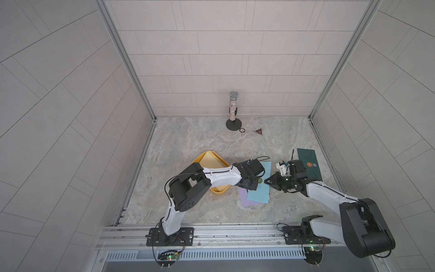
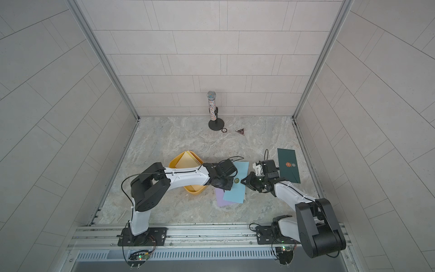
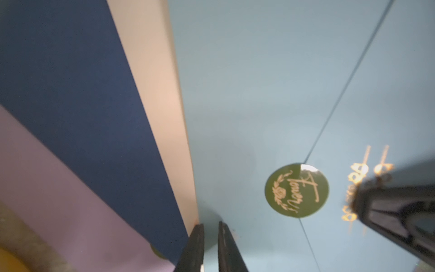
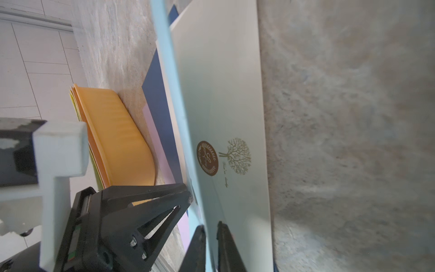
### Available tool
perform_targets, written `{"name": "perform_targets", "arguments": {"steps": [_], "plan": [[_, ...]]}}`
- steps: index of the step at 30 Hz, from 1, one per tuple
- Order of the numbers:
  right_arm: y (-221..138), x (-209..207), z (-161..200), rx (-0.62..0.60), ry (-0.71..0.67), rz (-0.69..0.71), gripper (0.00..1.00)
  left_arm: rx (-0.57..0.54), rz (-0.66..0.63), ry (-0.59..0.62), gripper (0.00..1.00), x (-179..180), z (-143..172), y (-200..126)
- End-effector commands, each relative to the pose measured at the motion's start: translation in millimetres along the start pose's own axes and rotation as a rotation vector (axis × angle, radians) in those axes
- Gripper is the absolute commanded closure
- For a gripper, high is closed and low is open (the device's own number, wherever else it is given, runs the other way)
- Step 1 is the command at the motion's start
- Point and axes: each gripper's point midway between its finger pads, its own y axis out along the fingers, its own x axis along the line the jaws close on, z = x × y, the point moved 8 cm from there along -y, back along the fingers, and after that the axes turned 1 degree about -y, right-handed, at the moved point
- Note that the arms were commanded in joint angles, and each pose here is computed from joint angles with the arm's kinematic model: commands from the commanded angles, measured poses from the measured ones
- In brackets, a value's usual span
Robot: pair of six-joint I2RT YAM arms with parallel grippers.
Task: Put the sealed envelopes into the storage box
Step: Pick up the envelope from the center of the board, then place the envelope in the storage box.
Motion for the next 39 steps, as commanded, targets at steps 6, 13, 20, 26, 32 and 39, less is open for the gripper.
{"name": "perform_targets", "arguments": {"steps": [6, 13, 20, 26, 32, 39], "plan": [[-22, 26, -15, -0.057, -0.150, 0.062, 1.00, -0.064, 0.042, 0.018, 0.66, -4, -9, -52], [-60, 73, -34, -0.138, -0.308, 0.105, 1.00, -0.244, 0.019, 0.023, 0.48, 16, -9, -155], [-48, 157, -29, -0.045, -0.583, 0.106, 1.00, -0.342, -0.119, -0.136, 0.39, 102, 18, -216], [-19, 229, -24, 0.112, -0.818, 0.122, 1.00, -0.422, -0.219, -0.266, 0.26, 169, 50, -257], [38, 267, -23, 0.301, -0.918, 0.153, 1.00, -0.440, -0.346, -0.272, 0.25, 194, 74, -273], [96, 276, -21, 0.507, -0.955, 0.255, 1.00, -0.483, -0.313, -0.260, 0.25, 194, 80, -277]]}}
